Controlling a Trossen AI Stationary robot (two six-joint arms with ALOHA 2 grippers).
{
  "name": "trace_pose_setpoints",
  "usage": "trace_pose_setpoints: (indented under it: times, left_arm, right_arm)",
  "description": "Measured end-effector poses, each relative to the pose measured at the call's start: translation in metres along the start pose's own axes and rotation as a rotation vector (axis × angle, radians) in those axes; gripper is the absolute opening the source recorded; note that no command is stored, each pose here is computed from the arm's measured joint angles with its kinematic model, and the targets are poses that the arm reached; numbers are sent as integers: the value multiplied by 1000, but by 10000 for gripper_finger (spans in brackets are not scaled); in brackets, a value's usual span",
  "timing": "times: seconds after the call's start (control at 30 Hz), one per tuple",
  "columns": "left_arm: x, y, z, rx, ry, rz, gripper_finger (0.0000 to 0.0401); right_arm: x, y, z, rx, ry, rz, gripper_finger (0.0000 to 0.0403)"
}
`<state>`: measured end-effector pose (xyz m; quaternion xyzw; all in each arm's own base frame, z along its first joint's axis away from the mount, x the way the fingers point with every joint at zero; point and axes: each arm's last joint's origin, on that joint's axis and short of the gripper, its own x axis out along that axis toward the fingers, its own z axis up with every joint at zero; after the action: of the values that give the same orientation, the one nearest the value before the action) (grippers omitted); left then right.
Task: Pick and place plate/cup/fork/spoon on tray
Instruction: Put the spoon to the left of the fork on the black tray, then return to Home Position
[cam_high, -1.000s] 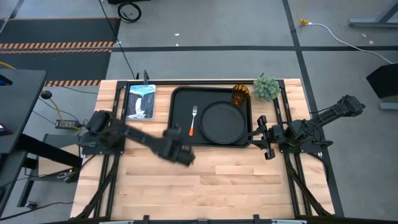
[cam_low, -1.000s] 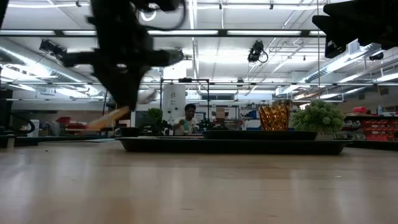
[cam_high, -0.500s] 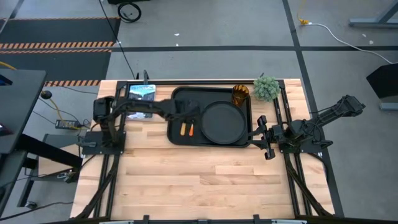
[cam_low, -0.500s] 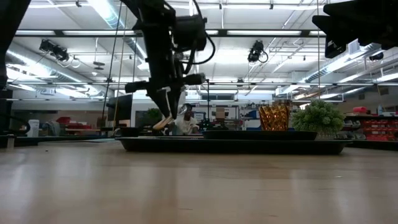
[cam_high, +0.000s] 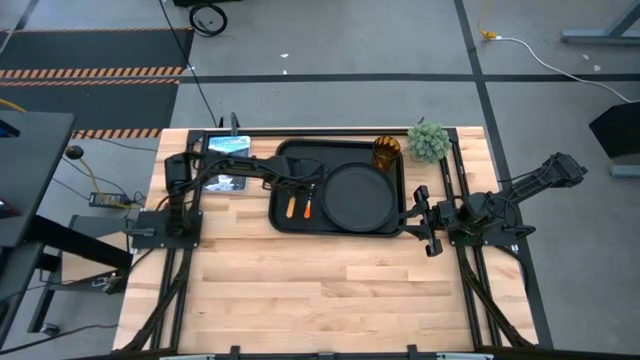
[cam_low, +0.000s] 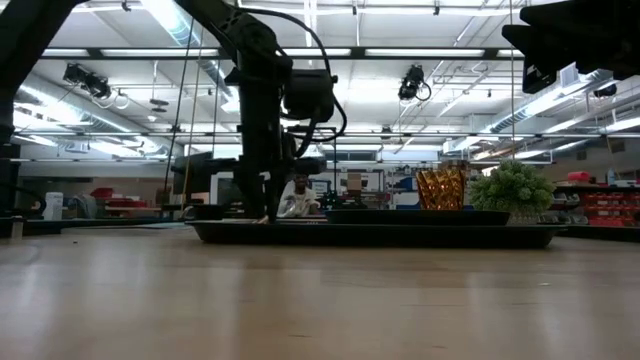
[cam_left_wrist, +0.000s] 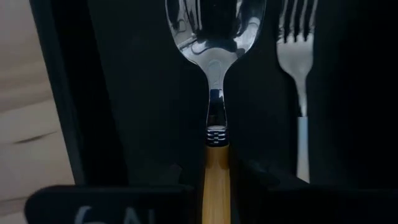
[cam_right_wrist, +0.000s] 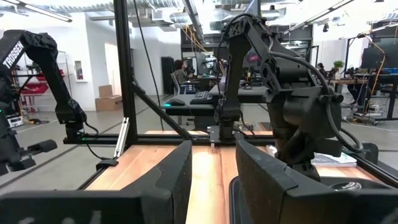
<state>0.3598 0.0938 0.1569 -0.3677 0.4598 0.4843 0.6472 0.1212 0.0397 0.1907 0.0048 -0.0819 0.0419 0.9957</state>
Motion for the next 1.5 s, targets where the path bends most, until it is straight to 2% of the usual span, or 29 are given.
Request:
trace_pose_setpoints:
  times: [0.23, 0.47, 0.6, 0.73, 0.9, 0.97, 1.07, 1.23, 1.37, 1.43, 1.5]
  left_arm:
    - [0, 0, 0, 6, -8, 6, 108]
    - [-7, -1, -1, 97, -24, -7, 142]
    - [-17, -11, -3, 248, -44, -39, 142]
    - [-29, -23, -11, 476, -71, -70, 142]
    - [-46, -42, -24, 781, -189, -86, 142]
    - [-51, -50, -29, 872, -249, -103, 142]
    - [-59, -66, -38, 983, -365, -185, 141]
    - [-79, -94, -58, 1100, -554, -396, 141]
    - [-91, -105, -78, 1131, -638, -469, 141]
    - [-96, -106, -83, 1190, -680, -425, 141]
    - [-103, -107, -85, 1173, -725, -380, 141]
  right_arm:
    - [0, 0, 0, 0, 1, 0, 132]
    - [0, 0, 0, 0, 0, 0, 132]
    - [0, 0, 0, 0, 0, 0, 132]
    - [0, 0, 0, 0, 0, 0, 132]
    - [0, 0, 0, 0, 0, 0, 132]
    - [0, 0, 0, 0, 1, 0, 132]
    - [0, 0, 0, 0, 1, 0, 132]
    - [0, 0, 0, 0, 0, 0, 132]
    - [0, 0, 0, 0, 1, 0, 132]
    - [0, 0, 0, 0, 0, 0, 132]
    - [0, 0, 0, 0, 1, 0, 132]
